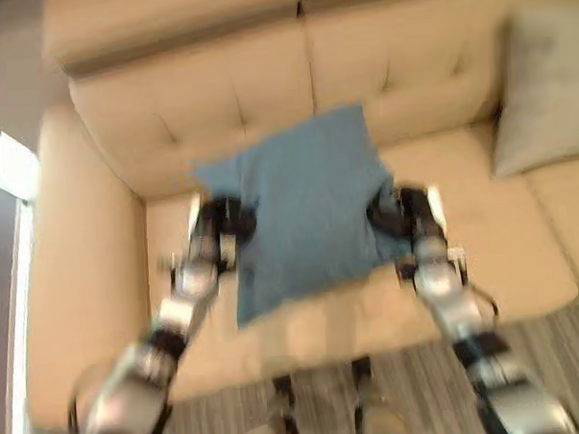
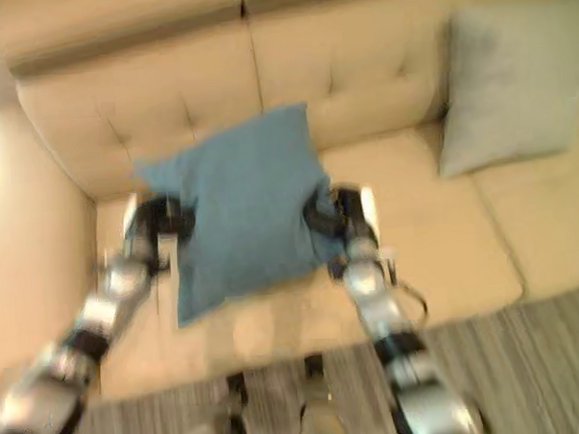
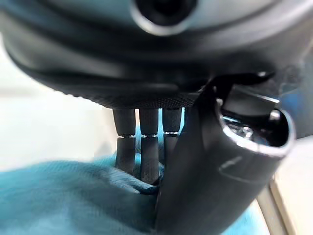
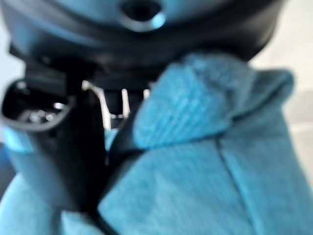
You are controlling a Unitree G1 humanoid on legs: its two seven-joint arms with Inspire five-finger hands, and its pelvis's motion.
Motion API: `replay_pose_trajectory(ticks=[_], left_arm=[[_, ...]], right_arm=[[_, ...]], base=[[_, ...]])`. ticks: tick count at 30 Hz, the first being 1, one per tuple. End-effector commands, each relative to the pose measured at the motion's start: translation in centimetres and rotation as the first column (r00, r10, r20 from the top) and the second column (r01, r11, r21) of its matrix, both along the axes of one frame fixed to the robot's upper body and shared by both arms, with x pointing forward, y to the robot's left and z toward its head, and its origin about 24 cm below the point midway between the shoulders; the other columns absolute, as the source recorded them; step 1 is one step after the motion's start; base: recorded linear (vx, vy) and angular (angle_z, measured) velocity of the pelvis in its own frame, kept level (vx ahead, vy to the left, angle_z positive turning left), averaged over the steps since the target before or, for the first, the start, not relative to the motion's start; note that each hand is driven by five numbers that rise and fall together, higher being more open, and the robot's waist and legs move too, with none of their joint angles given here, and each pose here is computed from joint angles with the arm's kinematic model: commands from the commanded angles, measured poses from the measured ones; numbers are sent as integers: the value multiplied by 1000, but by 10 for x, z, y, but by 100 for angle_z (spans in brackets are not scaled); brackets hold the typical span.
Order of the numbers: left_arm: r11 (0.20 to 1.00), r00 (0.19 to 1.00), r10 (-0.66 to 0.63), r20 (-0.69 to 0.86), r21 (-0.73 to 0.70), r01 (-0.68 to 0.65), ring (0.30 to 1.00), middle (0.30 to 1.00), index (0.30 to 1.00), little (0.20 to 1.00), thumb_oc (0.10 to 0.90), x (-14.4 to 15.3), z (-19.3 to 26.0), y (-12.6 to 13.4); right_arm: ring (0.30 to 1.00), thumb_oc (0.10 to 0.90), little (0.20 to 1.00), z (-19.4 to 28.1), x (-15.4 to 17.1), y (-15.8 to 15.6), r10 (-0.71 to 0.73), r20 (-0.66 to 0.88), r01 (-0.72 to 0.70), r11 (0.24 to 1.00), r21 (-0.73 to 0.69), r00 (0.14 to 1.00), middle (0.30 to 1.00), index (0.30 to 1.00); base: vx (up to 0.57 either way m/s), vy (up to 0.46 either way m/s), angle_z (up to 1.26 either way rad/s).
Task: Pick up all the scattered cushions and arrange them neatly on the sofa.
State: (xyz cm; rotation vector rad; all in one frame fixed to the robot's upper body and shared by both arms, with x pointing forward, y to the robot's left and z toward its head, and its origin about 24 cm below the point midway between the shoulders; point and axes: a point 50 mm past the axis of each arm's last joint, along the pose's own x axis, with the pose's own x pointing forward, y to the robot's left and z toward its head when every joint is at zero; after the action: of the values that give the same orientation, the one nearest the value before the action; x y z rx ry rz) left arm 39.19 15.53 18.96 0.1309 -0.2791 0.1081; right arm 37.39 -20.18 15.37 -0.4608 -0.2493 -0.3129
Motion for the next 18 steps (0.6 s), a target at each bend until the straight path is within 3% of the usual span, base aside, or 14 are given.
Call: replay_pose_trajectory(ticks=[1,11,18], left_arm=[[946,812,-302,500,53,320,300,300,300,300,400,-38,95,-78],[938,679,-316,663,109,330,300,300,300,300,400,-54,164,-119],[942,653,-325,684,172,289,300,300,300,300,400,-56,192,-137]], right_arm=[[300,400,300,70,-15,75,264,397,-270,962,-42,879,300,300],[300,400,300,141,-1,70,168,549,-82,981,-177,819,300,300],[300,400,300,186,4,65,105,604,8,983,-181,790,300,300]], base=[[-27,-37,15],[-26,-20,10],[-1,-8,4]])
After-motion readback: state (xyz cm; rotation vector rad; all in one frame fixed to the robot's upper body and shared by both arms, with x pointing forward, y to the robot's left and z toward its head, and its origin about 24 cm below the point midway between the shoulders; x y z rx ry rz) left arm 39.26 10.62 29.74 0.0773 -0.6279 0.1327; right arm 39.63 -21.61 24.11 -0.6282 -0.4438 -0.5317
